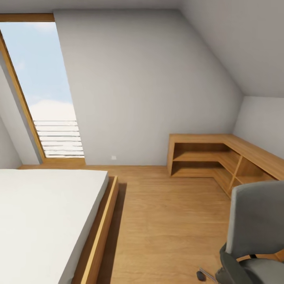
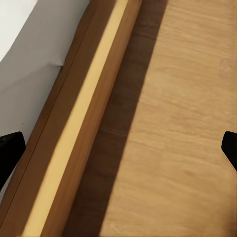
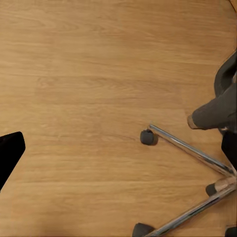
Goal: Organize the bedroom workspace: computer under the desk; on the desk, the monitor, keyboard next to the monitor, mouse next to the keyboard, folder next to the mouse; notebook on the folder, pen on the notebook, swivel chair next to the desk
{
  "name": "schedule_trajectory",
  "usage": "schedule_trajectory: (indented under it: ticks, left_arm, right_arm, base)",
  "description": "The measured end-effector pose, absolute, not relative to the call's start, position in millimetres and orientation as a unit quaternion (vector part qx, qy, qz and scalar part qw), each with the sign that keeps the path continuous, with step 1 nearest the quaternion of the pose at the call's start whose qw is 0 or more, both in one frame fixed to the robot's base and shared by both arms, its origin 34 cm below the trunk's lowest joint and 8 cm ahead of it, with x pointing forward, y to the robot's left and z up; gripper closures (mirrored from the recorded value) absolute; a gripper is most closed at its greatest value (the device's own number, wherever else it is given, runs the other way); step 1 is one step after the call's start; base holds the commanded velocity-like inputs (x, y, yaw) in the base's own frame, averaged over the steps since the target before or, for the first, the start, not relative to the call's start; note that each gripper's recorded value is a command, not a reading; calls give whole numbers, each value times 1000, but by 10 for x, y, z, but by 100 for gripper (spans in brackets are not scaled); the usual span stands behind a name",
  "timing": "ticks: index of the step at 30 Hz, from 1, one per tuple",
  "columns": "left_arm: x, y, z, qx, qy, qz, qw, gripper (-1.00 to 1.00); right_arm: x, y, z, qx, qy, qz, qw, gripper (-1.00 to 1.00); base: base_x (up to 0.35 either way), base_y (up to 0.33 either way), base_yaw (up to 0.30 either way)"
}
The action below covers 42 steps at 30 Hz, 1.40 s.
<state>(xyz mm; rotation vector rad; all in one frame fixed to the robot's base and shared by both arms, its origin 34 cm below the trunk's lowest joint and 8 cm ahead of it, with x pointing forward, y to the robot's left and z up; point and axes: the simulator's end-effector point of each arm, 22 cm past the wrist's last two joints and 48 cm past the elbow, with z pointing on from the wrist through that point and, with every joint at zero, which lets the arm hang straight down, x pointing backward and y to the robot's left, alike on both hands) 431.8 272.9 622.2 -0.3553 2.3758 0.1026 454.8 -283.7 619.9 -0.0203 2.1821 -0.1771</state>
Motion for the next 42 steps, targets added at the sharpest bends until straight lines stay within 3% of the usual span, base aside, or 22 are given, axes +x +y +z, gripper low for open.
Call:
schedule_trajectory:
  ticks: [42]
  left_arm:
    - [4316,2735,6222,-138,922,40,360,-100]
  right_arm:
    - [4543,-2829,6195,-8,886,-71,458,-100]
  base:
    - [329,0,0]
